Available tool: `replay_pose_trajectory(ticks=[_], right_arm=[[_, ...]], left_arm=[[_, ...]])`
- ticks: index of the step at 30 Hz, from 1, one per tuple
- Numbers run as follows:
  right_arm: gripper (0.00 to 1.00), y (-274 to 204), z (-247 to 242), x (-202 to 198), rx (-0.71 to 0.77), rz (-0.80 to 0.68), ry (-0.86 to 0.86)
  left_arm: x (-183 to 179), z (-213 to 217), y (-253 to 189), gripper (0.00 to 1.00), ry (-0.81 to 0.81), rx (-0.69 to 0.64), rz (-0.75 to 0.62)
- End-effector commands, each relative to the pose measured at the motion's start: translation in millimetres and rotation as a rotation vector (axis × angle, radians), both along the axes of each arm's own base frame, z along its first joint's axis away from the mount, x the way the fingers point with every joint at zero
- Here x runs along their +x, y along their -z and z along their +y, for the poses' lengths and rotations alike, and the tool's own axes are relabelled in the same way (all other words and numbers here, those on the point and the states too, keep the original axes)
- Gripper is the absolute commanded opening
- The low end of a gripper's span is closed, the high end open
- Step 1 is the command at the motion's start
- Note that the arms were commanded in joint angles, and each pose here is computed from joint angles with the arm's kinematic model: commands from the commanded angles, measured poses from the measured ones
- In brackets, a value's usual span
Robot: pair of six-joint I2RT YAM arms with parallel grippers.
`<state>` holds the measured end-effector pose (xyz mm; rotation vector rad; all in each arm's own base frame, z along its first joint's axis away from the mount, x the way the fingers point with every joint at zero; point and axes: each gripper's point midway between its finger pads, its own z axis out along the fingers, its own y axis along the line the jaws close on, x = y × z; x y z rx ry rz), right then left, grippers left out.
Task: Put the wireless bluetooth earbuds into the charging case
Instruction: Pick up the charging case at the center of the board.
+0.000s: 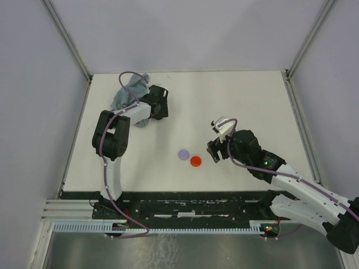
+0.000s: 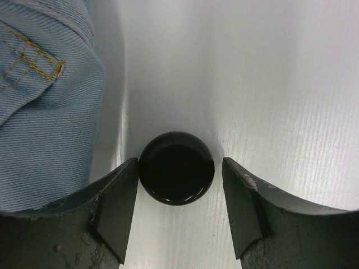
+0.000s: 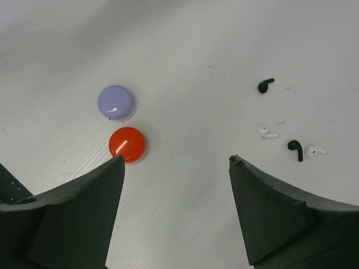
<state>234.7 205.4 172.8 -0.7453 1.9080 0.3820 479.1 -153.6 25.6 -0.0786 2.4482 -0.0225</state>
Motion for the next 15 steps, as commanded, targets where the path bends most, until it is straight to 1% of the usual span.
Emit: replay_pose_trajectory(ticks=[1,7,10,15], right_arm=[[0.84,-12,5,6,0.040,-0.032,0.008],[0.84,-11,5,7,0.036,-0.029,0.007],[0.83,-12,7,7,0.044,-0.027,0.004],[0.83,-18,12,8,0.086,-0.015,0.009]], left_arm=[[12,0,-9,0.66,0.038,0.023,-0.016],[12,-2,-9,0.59,0.048,0.005,-0.005],[2,-12,-16,0.54,0.062,-0.066,-0.004],[-22,-27,-31,0.51,0.078,-0.209,-0.029]])
